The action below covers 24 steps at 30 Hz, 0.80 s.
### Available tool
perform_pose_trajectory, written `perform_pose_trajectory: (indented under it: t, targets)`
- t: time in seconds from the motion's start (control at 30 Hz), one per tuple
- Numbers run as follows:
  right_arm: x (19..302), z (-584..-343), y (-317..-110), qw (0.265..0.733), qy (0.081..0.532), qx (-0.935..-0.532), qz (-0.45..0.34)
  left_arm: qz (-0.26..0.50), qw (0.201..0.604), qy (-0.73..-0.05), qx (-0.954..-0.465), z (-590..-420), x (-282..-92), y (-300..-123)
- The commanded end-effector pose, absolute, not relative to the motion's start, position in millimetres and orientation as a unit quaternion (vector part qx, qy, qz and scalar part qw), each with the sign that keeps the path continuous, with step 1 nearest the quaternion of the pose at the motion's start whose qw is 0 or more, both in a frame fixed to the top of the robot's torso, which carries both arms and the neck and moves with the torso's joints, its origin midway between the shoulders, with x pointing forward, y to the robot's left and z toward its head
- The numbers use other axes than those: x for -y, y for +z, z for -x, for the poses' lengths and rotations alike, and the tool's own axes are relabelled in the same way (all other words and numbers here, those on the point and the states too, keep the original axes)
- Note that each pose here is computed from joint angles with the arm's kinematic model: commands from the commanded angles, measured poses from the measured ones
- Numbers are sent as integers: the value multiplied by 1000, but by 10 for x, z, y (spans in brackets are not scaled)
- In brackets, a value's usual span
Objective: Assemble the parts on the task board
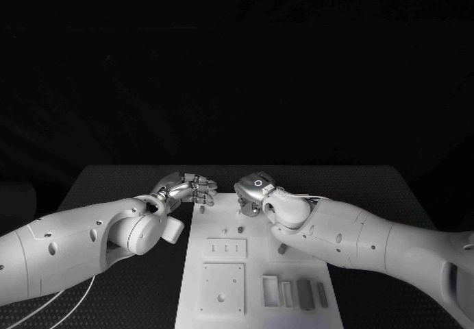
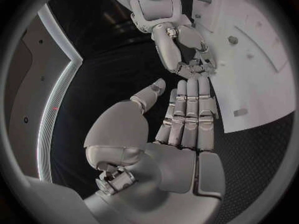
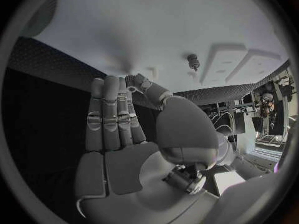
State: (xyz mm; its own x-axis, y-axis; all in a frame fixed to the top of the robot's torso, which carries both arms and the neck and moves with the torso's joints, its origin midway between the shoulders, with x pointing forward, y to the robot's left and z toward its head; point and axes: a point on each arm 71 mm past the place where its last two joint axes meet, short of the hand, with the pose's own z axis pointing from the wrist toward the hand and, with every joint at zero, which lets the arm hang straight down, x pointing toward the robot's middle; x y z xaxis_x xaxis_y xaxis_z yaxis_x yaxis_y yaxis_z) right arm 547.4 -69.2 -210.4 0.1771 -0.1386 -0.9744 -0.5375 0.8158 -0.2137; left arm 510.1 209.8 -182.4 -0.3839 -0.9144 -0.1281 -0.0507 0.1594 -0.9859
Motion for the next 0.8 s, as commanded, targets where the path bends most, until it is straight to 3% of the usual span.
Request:
perform_pose_trajectory:
  t: [0.03,0.8]
  targets:
    - [686,-5468,-2139,709,139,-633,277,372,404,-535,-642,-5102,-2073,-1807]
    - [706,-5493,-2137,707,157,-640,255,372,405,-535,-642,-5106,-2070,-1800]
